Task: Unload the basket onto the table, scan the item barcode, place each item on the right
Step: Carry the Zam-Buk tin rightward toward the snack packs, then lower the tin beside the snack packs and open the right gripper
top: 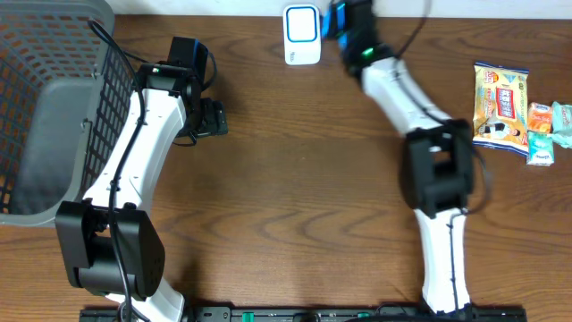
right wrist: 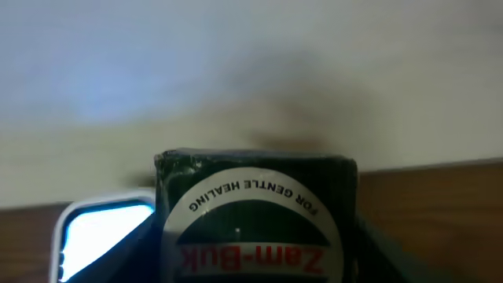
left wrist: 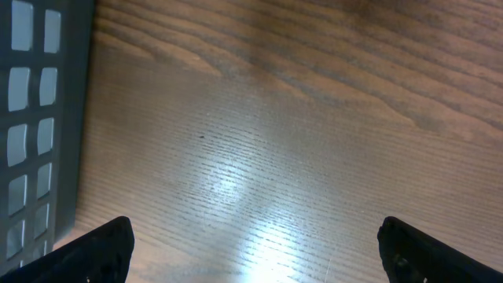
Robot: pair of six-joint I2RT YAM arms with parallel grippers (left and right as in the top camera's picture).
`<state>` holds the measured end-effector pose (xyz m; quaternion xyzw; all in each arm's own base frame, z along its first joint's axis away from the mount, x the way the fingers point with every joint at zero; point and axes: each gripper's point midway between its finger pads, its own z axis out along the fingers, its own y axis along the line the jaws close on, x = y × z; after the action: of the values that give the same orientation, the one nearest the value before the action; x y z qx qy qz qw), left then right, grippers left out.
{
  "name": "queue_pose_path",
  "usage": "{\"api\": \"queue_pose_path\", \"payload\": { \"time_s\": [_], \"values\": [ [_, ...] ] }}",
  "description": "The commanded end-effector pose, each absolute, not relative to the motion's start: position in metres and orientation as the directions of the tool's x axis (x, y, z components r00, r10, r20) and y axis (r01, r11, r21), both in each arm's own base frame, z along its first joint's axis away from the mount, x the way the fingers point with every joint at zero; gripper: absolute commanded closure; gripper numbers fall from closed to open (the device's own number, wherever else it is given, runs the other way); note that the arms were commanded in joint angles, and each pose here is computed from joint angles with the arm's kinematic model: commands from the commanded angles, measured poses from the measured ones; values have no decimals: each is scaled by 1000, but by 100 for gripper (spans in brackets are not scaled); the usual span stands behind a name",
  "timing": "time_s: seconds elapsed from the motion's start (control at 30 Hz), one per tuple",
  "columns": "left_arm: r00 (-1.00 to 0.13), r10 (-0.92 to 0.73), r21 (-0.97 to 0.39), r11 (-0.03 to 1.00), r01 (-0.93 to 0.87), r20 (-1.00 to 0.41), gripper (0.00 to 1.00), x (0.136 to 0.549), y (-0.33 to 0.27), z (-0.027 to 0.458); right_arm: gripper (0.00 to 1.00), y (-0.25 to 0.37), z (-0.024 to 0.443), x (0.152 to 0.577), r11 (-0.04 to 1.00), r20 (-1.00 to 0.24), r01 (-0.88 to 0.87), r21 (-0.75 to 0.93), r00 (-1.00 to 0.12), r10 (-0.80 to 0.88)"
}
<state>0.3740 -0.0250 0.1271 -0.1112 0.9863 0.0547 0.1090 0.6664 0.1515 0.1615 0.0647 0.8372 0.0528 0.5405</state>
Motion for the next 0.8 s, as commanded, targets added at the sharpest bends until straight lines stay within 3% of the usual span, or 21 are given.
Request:
{"api": "queue_pose_path", "payload": {
  "time_s": [0.0,0.3,0.6,0.63,0.7,0.77],
  "values": [
    [-954,-199,99,969,-226,-226,2,373,-22,127,54,74,251,647,967,-906,174,188,-350,239],
    [-954,-199,99,969,-226,-226,2,373,-22,127,51,-88,191,562,893,-678,450,5,-655,334],
    [-954,-199,99,969,-226,-226,2,373,-22,127,48,-201,149,505,812,-555,577,-91,-706,439],
    [-954,-199,99,969,-226,-226,2,373,-22,127,44,-205,148,503,810,-550,581,-83,-704,449],
    [-954,-199,99,969,-226,-226,2,373,-22,127,22,-211,146,500,807,-543,587,-59,-698,468],
    [-954,-199,99,969,-226,-226,2,373,-22,127,13,-214,145,498,806,-541,590,-50,-694,475]
  ]
}}
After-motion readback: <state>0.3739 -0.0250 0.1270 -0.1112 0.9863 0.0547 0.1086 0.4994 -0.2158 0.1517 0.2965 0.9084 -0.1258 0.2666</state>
